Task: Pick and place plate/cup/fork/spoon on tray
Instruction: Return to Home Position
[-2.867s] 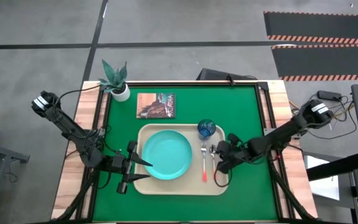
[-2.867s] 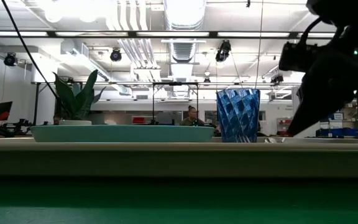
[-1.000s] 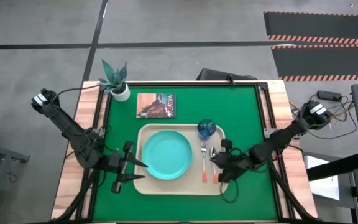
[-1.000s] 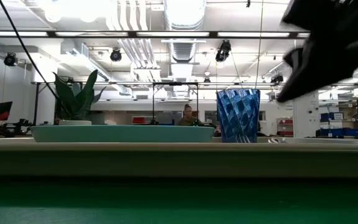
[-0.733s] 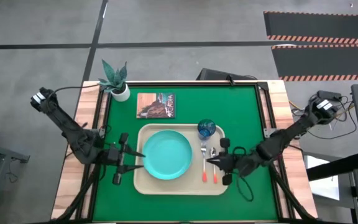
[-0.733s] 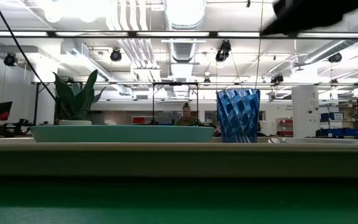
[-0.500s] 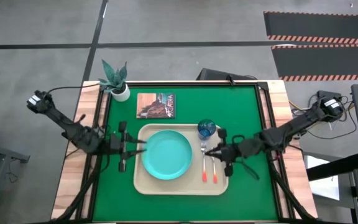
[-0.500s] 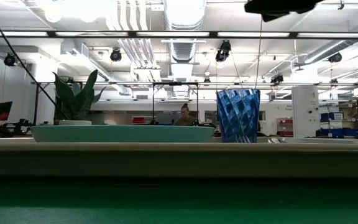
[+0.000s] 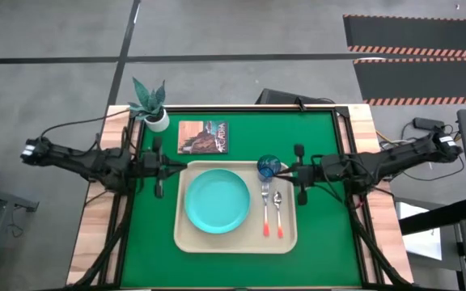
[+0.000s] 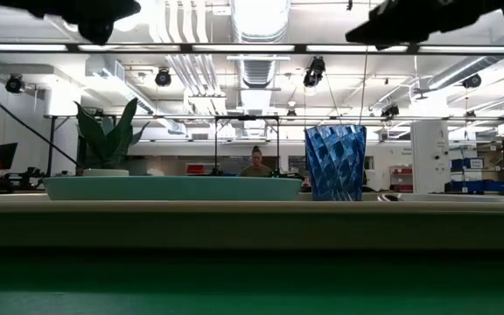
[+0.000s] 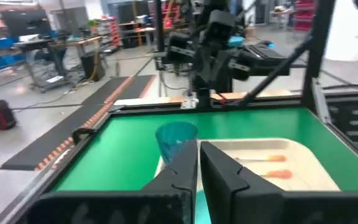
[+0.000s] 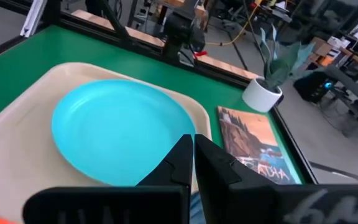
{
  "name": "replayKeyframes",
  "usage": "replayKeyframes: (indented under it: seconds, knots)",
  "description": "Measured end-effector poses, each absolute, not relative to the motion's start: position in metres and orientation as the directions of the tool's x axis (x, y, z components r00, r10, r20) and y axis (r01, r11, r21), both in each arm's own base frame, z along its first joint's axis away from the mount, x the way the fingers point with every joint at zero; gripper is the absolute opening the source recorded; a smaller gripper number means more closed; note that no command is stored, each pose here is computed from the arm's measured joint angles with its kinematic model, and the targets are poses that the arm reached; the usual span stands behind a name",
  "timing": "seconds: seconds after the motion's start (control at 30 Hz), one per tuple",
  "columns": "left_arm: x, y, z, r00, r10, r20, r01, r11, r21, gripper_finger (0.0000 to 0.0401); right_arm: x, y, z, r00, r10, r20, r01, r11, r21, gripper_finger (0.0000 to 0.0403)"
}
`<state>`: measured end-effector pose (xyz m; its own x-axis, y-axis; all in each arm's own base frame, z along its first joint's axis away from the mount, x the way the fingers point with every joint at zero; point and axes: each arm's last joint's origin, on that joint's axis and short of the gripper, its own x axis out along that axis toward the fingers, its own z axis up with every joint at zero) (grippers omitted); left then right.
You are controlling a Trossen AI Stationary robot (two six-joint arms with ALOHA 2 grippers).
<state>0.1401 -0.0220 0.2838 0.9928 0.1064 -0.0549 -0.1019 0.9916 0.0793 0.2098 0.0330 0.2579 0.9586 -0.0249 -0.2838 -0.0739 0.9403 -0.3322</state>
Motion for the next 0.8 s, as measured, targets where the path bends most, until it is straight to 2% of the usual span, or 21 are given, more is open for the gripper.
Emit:
replayKeyframes:
  seconds: [0.27,0.63,0.7,0.8]
  knots:
    - [0.116,-0.014,0.233,0.993,0.101,-0.057,-0.096,0.992,0.078,0.0006,0.184,0.027,0.239,0.96,-0.027,-0.279,-0.059,0.953,-0.296,0.0009]
    - [0.076,-0.006,0.229,0.985,0.118,0.124,-0.122,0.992,0.019,0.0006,0.153,0.021,0.224,0.981,-0.028,-0.191,-0.028,0.958,-0.287,0.0008]
    - [0.08,-0.006,0.217,0.99,0.128,0.058,-0.13,0.991,0.04,0.0006,0.147,0.02,0.221,0.985,-0.028,-0.172,-0.024,0.957,-0.29,0.0008]
    - [0.085,-0.007,0.213,0.989,0.139,0.048,-0.142,0.989,0.043,0.0006,0.139,0.019,0.216,0.989,-0.027,-0.147,-0.017,0.956,-0.294,0.0008]
